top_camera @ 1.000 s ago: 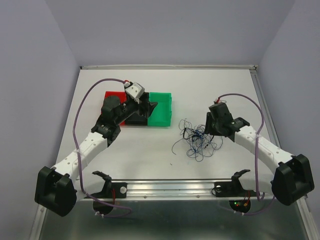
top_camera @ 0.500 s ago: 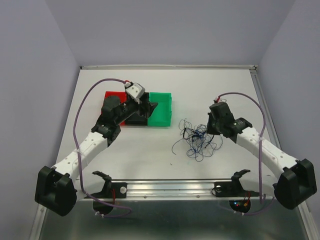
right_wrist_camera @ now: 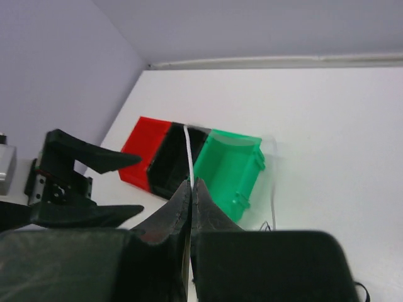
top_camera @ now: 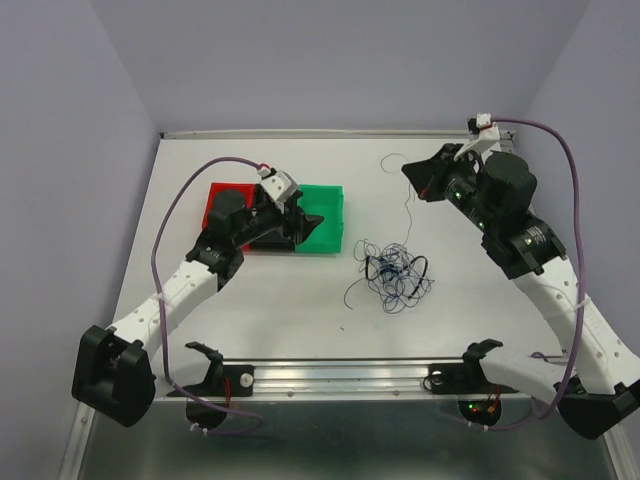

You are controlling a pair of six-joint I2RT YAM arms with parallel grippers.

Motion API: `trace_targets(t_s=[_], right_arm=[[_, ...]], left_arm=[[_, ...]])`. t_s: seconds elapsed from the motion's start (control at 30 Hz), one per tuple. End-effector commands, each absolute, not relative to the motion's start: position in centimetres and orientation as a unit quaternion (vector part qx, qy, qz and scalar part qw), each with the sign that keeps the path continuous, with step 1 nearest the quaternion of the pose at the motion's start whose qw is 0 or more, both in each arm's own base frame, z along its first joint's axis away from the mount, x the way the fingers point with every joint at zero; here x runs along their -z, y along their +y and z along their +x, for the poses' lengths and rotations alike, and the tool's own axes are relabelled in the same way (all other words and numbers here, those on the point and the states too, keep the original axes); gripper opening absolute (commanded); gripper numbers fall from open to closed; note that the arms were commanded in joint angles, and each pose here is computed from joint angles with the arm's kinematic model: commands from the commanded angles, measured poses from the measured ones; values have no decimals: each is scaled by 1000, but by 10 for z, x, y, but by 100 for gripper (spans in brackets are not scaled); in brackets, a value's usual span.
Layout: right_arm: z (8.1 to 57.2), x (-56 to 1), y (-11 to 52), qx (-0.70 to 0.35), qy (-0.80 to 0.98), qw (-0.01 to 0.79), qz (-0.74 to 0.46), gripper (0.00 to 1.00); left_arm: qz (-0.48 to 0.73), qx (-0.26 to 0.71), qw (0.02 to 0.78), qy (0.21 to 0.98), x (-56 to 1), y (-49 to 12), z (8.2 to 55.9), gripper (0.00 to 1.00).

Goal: Untangle the cables

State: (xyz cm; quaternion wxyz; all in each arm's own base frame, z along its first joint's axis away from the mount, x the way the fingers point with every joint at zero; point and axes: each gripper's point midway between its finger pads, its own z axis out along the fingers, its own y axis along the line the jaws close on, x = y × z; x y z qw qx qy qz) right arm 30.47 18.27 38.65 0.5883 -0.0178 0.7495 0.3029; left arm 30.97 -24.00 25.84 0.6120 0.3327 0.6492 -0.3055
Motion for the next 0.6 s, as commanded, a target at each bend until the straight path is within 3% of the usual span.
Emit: trace_targets(t_s=[0.0, 0.3, 0.43, 0.57], right_arm=[[298, -460, 186, -344, 665, 663, -30, 1], [289, -541, 177, -377, 593, 712, -6, 1], [285, -562, 176, -397, 569, 720, 5, 1], [287, -564, 177, -403, 561, 723, 8, 0]], left_arm=[[369, 356, 622, 592, -300, -259, 295, 89], [372, 444, 614, 536, -327, -297, 275, 89], [415, 480, 611, 473, -330, -337, 233, 88], [422, 517, 589, 457, -328, -363, 213, 88]])
